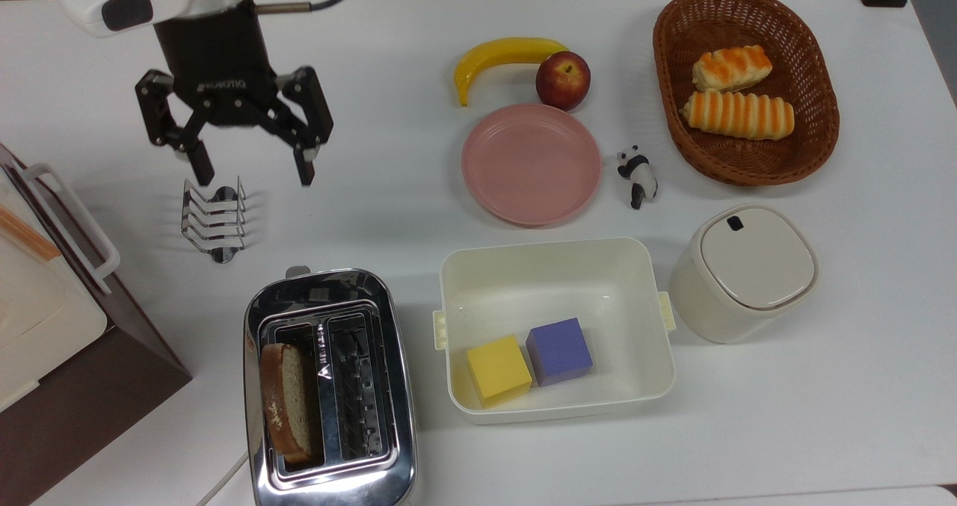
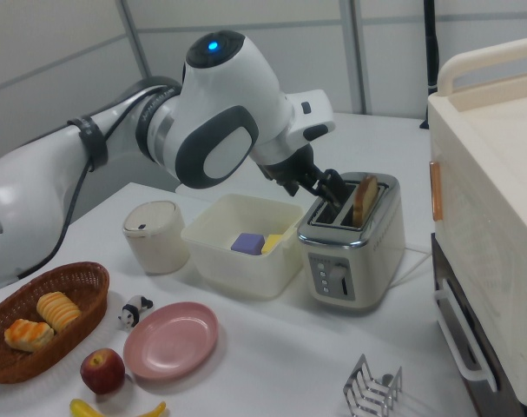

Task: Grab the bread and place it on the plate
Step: 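Move the open gripper over the toaster and lower it toward the bread slice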

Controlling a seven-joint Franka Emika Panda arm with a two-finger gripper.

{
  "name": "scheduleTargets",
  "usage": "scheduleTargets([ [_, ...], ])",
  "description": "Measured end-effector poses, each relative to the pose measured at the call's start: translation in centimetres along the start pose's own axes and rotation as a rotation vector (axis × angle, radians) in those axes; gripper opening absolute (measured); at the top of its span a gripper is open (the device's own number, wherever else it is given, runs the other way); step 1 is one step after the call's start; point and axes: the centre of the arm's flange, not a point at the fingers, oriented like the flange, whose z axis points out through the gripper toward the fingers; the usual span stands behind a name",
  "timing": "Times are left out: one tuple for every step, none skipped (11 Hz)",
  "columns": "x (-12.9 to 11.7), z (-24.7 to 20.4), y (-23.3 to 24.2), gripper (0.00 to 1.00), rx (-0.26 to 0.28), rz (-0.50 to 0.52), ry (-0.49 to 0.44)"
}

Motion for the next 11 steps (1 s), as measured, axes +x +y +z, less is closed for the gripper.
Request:
scheduleTargets([
  [0.4, 0.6, 0.0, 1.0, -0.009, 0.004, 0.036],
  [0.8, 1.1, 0.2, 1.0, -0.019, 0.004, 0.075],
  [1.1, 1.9, 0.3, 1.0, -0.027, 0.005, 0.099],
  [1.3, 2.8, 0.5, 1.0, -0.035, 0.006, 0.121],
  [1.5, 3.9, 0.6, 1.0, -0.045, 0.006, 0.152],
  [1.7, 5.2, 0.7, 1.0, -0.054, 0.005, 0.178],
  [1.7, 6.6, 0.8, 1.0, -0.061, 0.004, 0.193],
  [1.7, 8.1, 0.4, 1.0, -0.062, 0.0, 0.208],
  [1.8, 9.6, -0.3, 1.0, -0.061, -0.009, 0.232],
  [1.7, 11.0, -1.0, 1.0, -0.061, -0.017, 0.254],
  [1.7, 12.2, -1.6, 1.0, -0.063, -0.026, 0.273],
])
